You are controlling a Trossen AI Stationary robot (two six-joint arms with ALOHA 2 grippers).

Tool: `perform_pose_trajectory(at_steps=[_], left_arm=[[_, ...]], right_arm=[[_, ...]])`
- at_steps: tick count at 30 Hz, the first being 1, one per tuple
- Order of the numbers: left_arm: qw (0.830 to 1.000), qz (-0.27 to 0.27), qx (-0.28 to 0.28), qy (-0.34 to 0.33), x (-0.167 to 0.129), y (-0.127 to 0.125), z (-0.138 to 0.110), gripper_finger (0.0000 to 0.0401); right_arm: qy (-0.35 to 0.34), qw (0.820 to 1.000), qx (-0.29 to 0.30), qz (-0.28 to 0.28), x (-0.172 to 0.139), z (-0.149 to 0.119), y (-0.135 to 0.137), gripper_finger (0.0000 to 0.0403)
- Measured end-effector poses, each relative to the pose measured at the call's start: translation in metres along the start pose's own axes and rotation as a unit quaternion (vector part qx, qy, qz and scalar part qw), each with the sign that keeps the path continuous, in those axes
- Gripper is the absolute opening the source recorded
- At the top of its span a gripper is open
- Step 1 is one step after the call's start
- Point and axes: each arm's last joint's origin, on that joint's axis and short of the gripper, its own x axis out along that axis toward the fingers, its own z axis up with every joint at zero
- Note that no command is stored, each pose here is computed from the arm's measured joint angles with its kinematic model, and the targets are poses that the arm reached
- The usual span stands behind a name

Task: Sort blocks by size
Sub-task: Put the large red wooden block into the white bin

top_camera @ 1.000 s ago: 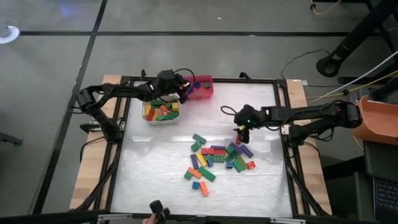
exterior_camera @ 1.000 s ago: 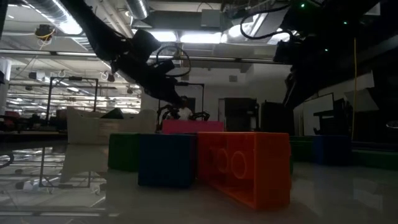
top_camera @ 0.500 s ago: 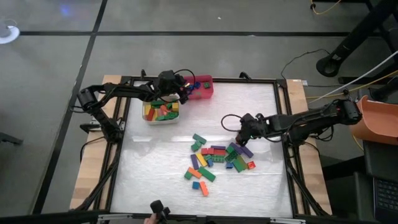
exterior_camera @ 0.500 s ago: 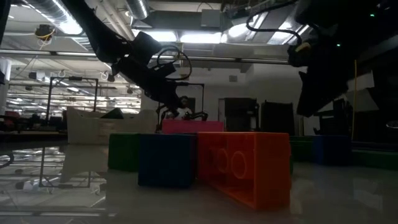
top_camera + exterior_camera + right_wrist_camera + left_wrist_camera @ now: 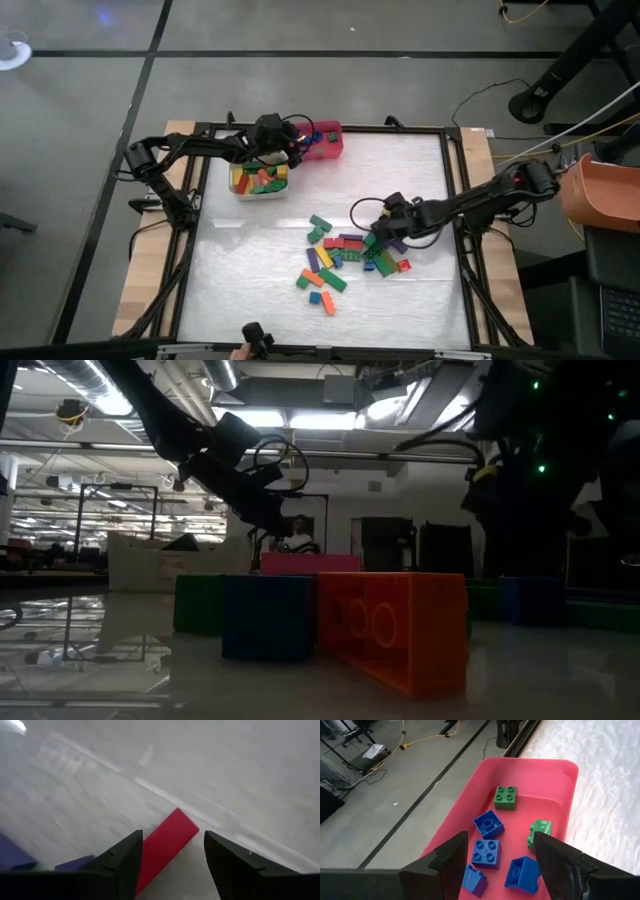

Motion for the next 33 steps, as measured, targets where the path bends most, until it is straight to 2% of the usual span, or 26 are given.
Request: perform_pose_trajectory(at_steps=[12,15,19,22,28,33], left_arm=[[1.0,-0.001,0.001,0.003,0.0,0.0,-0.001,0.021],[1.0,-0.002,0.002,0.007,0.0,0.0,-0.001,0.021],[1.0,-0.004,0.015,0.013,0.0,-0.001,-0.003,0.021],[1.0,-0.005,0.011,0.016,0.0,-0.001,-0.003,0.021],[1.0,-0.007,0.013,0.022,-0.009,0.0,0.001,0.021],[1.0,-0.006,0.014,0.016,-0.028,0.005,0.011,0.021]], right_arm=[[0.005,1.0,0.004,-0.011,0.024,-0.01,0.012,0.0204],[0.005,1.0,0.002,-0.012,0.026,-0.011,0.013,0.0175],[-0.001,1.0,-0.018,-0.01,0.026,-0.01,0.014,0.0109],[-0.014,0.999,-0.041,-0.009,0.026,-0.01,0.015,0.01],[-0.093,0.994,-0.061,0.005,0.028,-0.002,0.023,0.01],[-0.168,0.983,-0.059,0.044,0.03,0.021,0.034,0.0116]])
